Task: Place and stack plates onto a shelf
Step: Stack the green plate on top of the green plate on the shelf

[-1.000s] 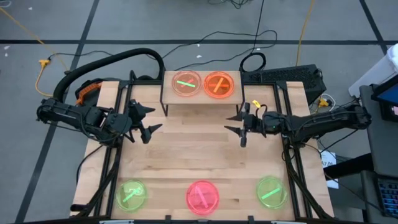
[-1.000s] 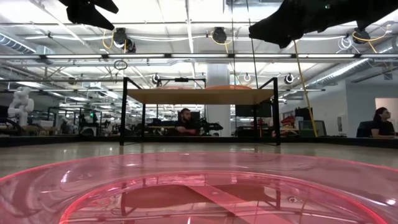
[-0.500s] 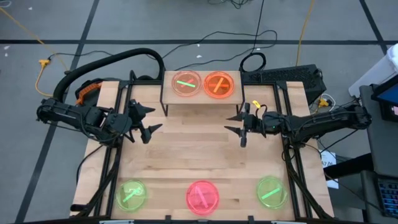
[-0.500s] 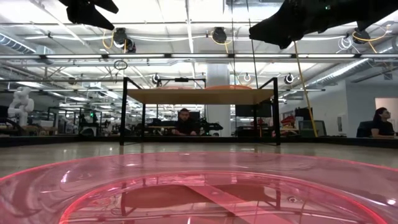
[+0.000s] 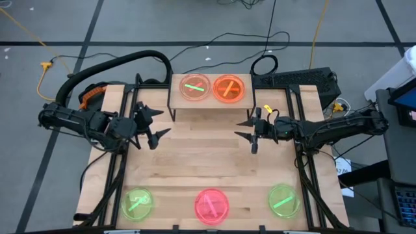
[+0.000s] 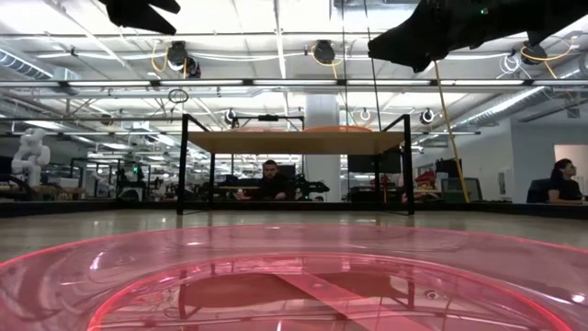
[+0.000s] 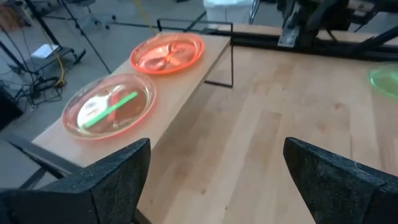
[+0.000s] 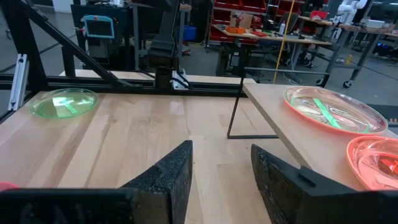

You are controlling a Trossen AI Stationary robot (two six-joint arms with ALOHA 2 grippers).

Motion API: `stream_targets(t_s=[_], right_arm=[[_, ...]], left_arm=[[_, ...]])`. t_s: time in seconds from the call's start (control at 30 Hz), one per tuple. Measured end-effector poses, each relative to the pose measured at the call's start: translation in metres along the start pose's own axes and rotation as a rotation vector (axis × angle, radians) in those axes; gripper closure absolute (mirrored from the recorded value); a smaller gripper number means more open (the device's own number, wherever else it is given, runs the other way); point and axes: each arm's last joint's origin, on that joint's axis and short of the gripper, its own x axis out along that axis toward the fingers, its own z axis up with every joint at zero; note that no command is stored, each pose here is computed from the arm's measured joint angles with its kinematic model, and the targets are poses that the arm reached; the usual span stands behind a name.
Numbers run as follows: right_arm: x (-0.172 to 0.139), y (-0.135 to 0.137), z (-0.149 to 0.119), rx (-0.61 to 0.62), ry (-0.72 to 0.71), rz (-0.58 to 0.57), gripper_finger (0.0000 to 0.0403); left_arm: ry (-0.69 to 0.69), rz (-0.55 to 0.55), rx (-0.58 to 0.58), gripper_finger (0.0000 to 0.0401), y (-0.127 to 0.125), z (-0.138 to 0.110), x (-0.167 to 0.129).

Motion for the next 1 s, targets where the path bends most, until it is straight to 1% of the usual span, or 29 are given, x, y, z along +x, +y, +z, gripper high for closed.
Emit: stream_targets(t_s=[0.17, 0.33, 0.43, 1.0], right_arm=[[0.0, 0.0, 0.0, 0.001, 0.0, 0.0, 0.0255], [0.0, 0.0, 0.0, 0.018, 0.0, 0.0, 0.0255], [0.0, 0.0, 0.0, 0.026, 0.0, 0.0, 0.0255], [0.0, 0.0, 0.004, 0.034, -0.036, -0.002, 0.0255]], left_arm=[[-0.048, -0.012, -0.043, 0.0029, -0.001, 0.005, 0.0], [-0.131, -0.032, -0.113, 0.0029, -0.003, 0.015, -0.001], [-0.158, -0.04, -0.148, 0.0029, -0.003, 0.018, -0.002], [-0.231, -0.06, -0.207, 0.0029, -0.004, 0.026, -0.003]])
